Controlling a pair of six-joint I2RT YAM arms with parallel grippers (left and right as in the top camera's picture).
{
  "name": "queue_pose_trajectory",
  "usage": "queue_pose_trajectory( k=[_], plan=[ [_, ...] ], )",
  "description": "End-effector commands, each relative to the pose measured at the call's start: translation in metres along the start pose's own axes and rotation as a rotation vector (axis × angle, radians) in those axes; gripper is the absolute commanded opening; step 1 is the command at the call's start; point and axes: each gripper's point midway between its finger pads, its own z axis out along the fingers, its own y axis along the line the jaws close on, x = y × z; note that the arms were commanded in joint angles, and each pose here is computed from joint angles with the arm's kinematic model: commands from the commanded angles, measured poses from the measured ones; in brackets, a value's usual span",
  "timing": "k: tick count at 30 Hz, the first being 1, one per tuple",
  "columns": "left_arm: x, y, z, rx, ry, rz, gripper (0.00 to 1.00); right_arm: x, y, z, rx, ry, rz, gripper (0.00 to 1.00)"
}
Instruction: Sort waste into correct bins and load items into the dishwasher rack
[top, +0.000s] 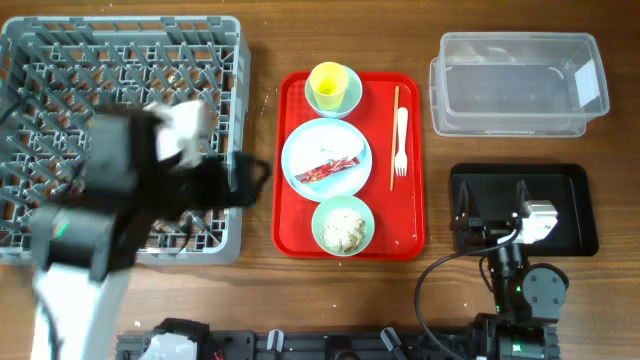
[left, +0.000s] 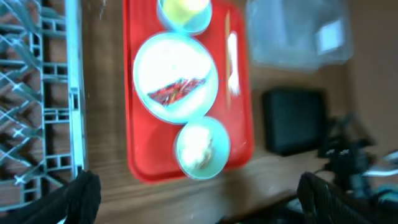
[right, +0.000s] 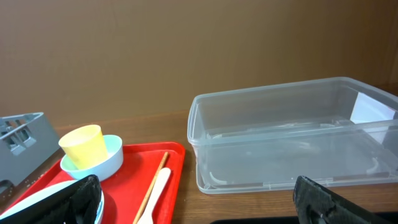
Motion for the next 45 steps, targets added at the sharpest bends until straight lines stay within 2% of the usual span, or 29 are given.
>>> queue_pose_trajectory(
  k=[1,3,6,10,13,15,22,30,34,36,37,39,41,43,44,45],
  plan=[
    [-0.008,-0.016,0.029,-0.037,0.043,0.034,1.00,-0.002,-0.002,0.000,0.011,-0.012,-0.011,1.00],
    [-0.009,-0.035,0.044,0.021,0.070,-0.038,1.00,-0.002,-0.002,0.000,0.011,-0.012,-0.011,1.00],
    [-0.012,-0.070,0.061,0.110,0.065,0.079,0.99,-0.002,-0.002,0.000,0.011,-0.012,-0.011,1.00],
    [-0.008,-0.069,0.077,-0.026,0.061,0.152,0.99,-0.002,-0.002,0.000,0.011,-0.012,-0.011,1.00],
    [-0.004,-0.057,0.092,-0.230,0.145,0.203,1.00,-0.002,-0.002,0.000,0.011,-0.012,-0.011,1.00],
    [-0.012,-0.057,0.105,-0.303,0.147,0.233,1.00,-0.002,-0.002,0.000,0.011,-0.012,-0.011,1.00],
    [-0.032,-0.083,0.146,-0.243,0.068,0.253,1.00,-0.002,-0.002,0.000,0.011,-0.012,-0.011,1.00],
    [-0.018,-0.073,0.175,-0.278,0.158,0.257,1.00,-0.002,-0.002,0.000,0.011,-0.012,-0.011,1.00],
    [-0.011,-0.064,0.199,-0.303,0.211,0.313,1.00,-0.002,-0.002,0.000,0.011,-0.012,-0.011,1.00],
    [-0.011,-0.061,0.211,-0.312,0.220,0.310,0.78,-0.002,-0.002,0.000,0.011,-0.012,-0.011,1.00],
    [-0.012,-0.060,0.216,-0.312,0.217,0.308,0.76,-0.002,-0.002,0.000,0.011,-0.012,-0.011,1.00],
    [-0.023,-0.054,0.227,-0.336,0.177,0.306,0.79,-0.002,-0.002,0.000,0.011,-0.012,-0.011,1.00],
    [-0.035,-0.049,0.234,-0.365,0.130,0.306,0.88,-0.002,-0.002,0.000,0.011,-0.012,-0.011,1.00],
    [-0.041,-0.050,0.244,-0.357,0.106,0.289,0.88,-0.002,-0.002,0.000,0.011,-0.012,-0.011,1.00],
    [-0.040,-0.050,0.247,-0.351,0.111,0.286,0.72,-0.002,-0.002,0.000,0.011,-0.012,-0.011,1.00],
    [-0.035,-0.052,0.253,-0.335,0.130,0.284,0.66,-0.002,-0.002,0.000,0.011,-0.012,-0.011,1.00]
  ],
)
